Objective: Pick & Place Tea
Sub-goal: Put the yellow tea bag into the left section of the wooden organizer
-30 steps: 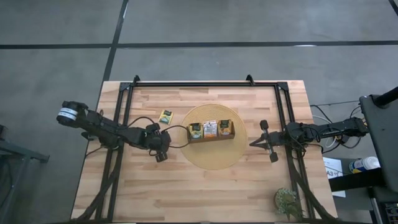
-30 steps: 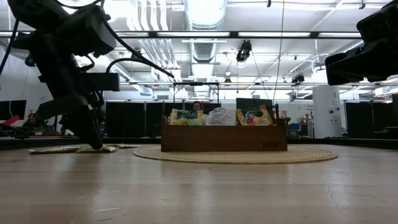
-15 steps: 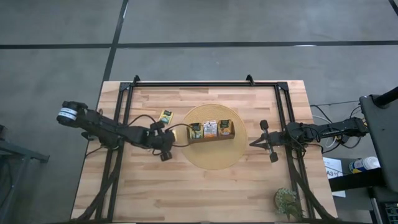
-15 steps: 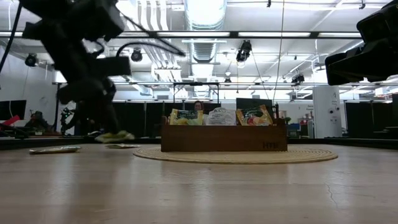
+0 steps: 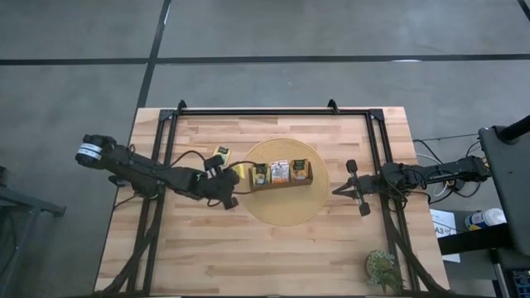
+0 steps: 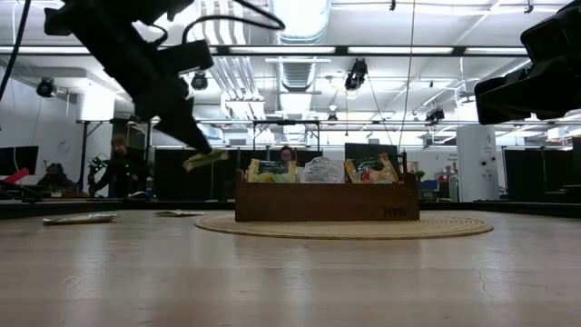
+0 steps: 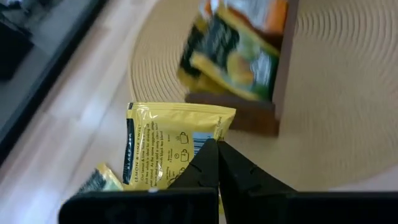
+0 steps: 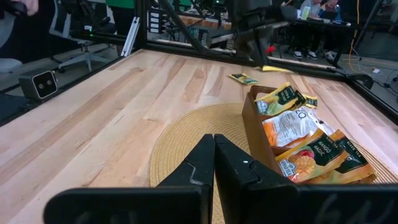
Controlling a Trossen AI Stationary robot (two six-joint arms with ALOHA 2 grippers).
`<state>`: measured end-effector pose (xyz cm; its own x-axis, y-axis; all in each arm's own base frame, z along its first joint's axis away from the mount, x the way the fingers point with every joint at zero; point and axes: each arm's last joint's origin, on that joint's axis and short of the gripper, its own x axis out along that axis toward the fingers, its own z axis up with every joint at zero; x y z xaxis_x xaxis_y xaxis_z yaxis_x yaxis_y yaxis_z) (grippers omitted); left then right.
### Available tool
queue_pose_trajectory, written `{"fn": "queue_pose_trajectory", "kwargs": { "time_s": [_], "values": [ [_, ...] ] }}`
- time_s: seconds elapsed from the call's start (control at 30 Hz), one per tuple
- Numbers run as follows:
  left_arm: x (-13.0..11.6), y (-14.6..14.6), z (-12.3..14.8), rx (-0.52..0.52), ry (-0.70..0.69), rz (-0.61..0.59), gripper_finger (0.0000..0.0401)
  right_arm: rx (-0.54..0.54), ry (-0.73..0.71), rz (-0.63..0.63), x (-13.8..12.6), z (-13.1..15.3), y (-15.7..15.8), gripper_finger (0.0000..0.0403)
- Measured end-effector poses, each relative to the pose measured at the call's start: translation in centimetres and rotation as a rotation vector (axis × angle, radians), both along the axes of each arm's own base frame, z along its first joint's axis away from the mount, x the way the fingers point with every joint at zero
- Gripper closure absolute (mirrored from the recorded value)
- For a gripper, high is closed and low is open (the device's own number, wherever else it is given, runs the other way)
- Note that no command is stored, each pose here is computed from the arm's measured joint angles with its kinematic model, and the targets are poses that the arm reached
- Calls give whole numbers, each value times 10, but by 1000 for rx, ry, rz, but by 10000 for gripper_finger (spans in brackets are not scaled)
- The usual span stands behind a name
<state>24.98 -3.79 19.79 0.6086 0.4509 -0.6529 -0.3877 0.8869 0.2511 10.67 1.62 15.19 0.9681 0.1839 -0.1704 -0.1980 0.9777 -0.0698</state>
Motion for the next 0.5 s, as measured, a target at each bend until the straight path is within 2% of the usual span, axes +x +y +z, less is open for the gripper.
{"fn": "queue_pose_trajectory", "kwargs": {
  "time_s": [0.5],
  "values": [
    [23, -5, 28, 4, -325, -49, 401, -1, 0, 0, 0, 0, 0, 394]
  ]
}}
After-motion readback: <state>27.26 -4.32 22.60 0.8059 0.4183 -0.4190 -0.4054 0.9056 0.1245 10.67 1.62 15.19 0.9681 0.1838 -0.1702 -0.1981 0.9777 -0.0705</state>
